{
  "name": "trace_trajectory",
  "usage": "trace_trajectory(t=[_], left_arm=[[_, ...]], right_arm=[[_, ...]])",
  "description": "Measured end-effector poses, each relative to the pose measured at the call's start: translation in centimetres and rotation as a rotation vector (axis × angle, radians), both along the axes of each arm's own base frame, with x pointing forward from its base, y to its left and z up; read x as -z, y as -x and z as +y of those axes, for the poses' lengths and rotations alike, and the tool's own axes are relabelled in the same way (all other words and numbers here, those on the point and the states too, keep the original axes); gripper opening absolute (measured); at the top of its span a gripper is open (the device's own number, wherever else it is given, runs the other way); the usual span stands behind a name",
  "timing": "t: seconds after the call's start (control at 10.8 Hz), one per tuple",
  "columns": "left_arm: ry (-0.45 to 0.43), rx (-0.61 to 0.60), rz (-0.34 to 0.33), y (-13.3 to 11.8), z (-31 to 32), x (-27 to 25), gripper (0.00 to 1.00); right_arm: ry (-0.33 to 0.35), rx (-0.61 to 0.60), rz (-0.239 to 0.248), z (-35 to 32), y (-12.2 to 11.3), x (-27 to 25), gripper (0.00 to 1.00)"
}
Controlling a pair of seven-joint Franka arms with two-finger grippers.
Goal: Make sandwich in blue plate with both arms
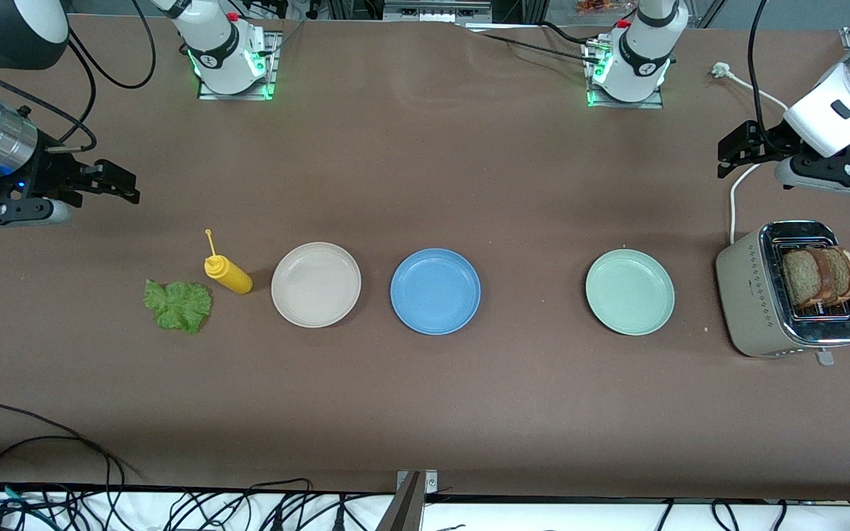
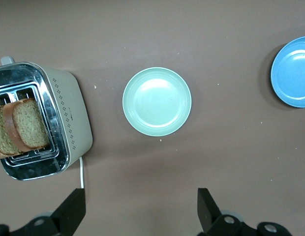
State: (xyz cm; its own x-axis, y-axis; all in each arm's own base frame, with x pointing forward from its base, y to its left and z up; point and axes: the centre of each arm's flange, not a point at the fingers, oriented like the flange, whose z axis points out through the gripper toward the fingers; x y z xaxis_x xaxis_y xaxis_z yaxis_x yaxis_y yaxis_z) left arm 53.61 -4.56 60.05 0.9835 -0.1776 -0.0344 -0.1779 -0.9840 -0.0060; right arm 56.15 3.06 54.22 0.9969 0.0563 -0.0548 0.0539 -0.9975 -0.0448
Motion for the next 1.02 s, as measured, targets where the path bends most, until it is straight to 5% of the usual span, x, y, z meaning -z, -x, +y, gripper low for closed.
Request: trace_trajectory(t=[1.02], left_arm=[[0.000, 0.000, 0.005, 0.1, 0.0, 0.0, 1.00]], right_arm=[[0.001, -0.027, -0.016, 1.5, 0.8, -1.4, 1.00]])
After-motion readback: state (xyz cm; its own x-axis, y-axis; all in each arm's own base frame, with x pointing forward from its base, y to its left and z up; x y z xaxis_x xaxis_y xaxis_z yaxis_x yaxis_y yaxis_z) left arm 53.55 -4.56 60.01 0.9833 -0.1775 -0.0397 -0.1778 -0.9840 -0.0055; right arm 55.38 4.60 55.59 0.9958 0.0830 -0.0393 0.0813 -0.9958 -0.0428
